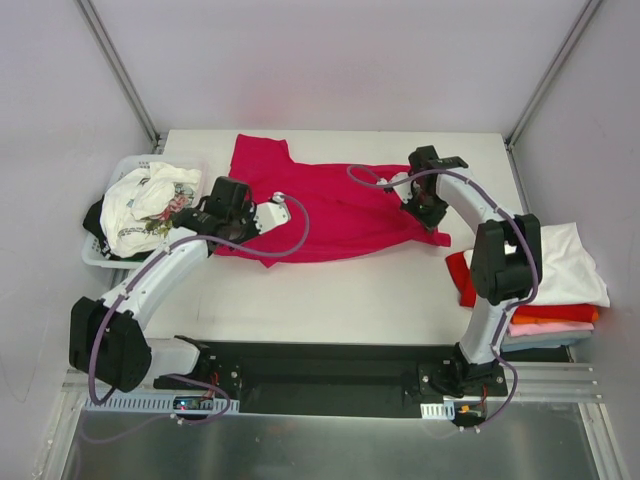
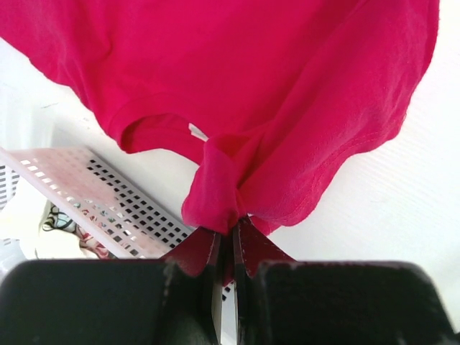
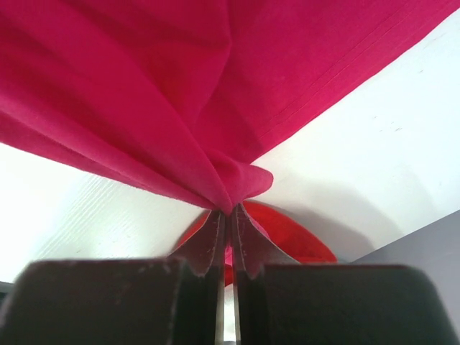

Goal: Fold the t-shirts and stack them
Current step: Fold the flattened tshirt in 1/3 of the way

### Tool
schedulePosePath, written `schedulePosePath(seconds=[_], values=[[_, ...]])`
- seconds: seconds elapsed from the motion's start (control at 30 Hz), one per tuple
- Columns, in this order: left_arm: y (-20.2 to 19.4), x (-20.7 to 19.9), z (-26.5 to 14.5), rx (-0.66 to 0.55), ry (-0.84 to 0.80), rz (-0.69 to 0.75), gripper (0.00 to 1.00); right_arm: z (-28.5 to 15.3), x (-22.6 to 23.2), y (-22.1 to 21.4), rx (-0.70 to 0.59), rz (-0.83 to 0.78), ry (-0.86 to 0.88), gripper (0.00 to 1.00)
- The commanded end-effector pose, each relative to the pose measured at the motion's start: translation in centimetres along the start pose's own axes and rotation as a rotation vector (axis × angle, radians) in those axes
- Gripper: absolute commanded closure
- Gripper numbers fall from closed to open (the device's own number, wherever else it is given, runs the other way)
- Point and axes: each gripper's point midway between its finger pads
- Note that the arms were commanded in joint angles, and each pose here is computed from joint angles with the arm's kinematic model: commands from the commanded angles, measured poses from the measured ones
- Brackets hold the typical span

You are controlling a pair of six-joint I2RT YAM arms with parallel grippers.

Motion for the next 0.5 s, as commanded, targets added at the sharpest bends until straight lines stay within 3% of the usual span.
schedulePosePath(seconds=[0.0, 0.47], values=[[0.5, 3.0, 0.5, 0.009, 0.040, 0.013, 1.00, -0.8, -1.4, 0.0, 0.023, -0.017, -0.015, 0.99], [0.6, 7.0, 2.8, 0.033, 0.052, -0.034, 1.00, -1.9, -3.2, 1.4, 0.023, -0.029, -0.026, 0.99]])
Point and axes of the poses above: each gripper's point midway between its finger pads, its own z axis out along the fingers, its own x axis along the line the jaws close on, y = z × x, and after that the axes turned 2 degrees about -z, right-handed
